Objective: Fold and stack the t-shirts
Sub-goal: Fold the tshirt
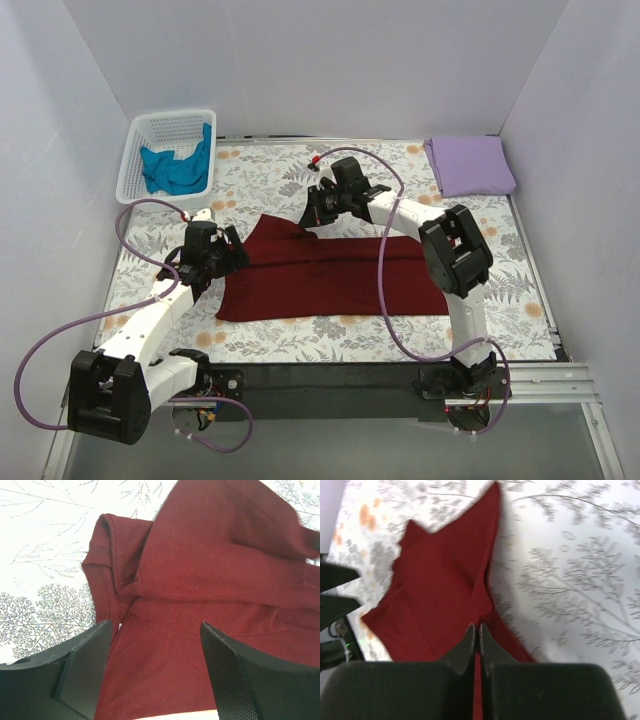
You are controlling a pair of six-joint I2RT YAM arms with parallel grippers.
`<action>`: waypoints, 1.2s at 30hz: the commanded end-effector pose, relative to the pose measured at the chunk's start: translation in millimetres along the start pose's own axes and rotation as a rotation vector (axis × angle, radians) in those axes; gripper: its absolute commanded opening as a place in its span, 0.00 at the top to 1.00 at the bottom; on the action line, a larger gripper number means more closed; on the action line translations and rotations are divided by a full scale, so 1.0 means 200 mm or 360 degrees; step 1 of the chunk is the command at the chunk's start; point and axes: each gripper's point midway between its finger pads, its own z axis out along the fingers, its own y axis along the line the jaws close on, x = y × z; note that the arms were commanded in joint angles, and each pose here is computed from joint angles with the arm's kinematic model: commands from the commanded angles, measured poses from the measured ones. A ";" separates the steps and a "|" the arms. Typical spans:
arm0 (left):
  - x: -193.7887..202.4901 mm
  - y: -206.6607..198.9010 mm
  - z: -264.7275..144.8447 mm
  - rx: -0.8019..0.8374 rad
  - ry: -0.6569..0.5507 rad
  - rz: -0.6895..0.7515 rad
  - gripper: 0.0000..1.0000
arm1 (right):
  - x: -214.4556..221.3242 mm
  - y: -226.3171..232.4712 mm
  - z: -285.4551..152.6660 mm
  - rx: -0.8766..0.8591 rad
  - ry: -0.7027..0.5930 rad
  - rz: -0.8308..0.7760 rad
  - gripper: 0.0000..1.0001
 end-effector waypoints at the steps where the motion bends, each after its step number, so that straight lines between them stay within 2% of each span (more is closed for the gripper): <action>1: -0.06 -0.03 -0.01 0.0018 -0.0060 0.0009 0.31 | -0.04 0.25 -0.13 -0.0155 -0.0047 -0.0164 0.99; 8: -0.06 -0.02 -0.02 0.0008 -0.0069 0.0006 0.31 | 0.23 0.39 -0.22 -0.0233 0.0084 -0.0231 0.99; 15: -0.05 -0.01 -0.01 -0.0004 -0.0062 0.0007 0.31 | 0.57 0.50 -0.21 -0.0317 0.0364 -0.0398 0.99; 19: -0.05 -0.01 0.00 -0.0011 -0.0049 0.0008 0.31 | 0.73 0.45 -0.19 -0.0258 0.0516 -0.0411 0.85; 20: -0.04 -0.01 0.00 -0.0010 -0.0046 0.0008 0.31 | 0.74 0.44 -0.20 -0.0251 0.0528 -0.0417 0.80; 24: -0.05 -0.01 0.00 -0.0011 -0.0049 0.0008 0.31 | 0.68 0.42 -0.22 -0.0132 0.0491 -0.0450 0.70; 29: -0.04 -0.01 0.00 -0.0017 -0.0044 0.0008 0.31 | 0.45 0.47 -0.24 -0.0043 0.0292 -0.0494 0.55; 36: -0.05 -0.01 0.00 -0.0016 -0.0046 0.0008 0.32 | 0.25 0.40 -0.13 -0.0013 0.0146 -0.0346 0.54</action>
